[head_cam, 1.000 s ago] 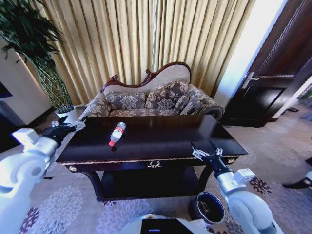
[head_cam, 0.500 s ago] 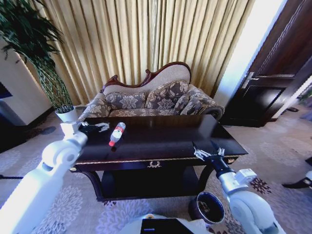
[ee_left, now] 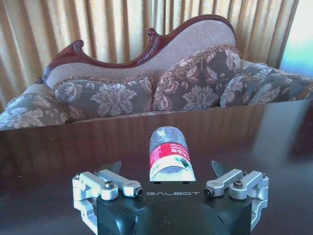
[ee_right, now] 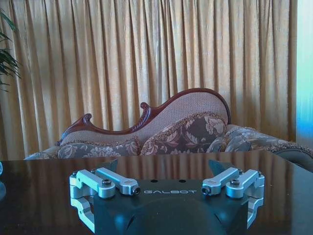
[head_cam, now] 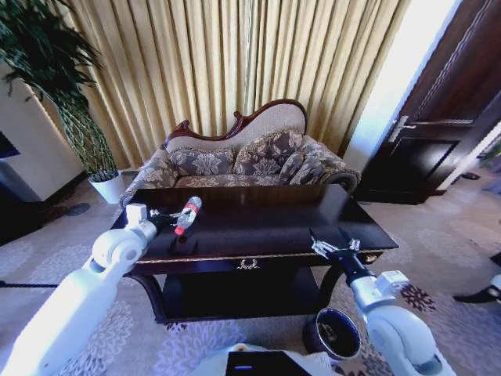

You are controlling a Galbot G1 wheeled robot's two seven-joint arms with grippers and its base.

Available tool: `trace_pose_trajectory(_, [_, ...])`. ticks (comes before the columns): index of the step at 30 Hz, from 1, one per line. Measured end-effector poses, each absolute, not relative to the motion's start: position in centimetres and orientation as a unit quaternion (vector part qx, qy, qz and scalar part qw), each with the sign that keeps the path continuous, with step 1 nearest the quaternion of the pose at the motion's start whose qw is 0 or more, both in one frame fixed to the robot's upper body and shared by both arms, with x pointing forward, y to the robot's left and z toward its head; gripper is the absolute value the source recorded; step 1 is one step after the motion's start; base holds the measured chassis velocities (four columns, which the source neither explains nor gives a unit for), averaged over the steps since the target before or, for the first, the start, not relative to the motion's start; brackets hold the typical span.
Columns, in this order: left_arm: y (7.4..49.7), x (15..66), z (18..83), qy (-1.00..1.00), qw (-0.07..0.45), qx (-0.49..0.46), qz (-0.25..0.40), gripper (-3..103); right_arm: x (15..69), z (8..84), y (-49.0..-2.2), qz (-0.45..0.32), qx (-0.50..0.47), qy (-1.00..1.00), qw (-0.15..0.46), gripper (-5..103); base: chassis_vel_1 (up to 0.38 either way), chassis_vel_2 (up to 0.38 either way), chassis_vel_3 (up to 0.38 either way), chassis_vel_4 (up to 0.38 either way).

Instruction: Move to the front of the table and place the trash on the table into the trash bin.

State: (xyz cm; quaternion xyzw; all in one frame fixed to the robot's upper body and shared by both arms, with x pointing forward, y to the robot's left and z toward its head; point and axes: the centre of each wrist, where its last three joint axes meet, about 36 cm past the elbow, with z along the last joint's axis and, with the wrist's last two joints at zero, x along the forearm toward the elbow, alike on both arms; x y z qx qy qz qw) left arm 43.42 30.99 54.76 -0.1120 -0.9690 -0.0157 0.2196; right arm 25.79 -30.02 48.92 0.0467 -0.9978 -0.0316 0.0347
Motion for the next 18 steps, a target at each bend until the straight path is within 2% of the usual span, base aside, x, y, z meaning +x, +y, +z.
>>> trace_pose_trajectory(18, [30.9,44.5,52.0,-0.964,0.242,-0.105,-0.022,100,26.2,48.7,-30.4,-0.030,0.042,-0.998,0.032,100,0.000,0.000,0.000,0.000])
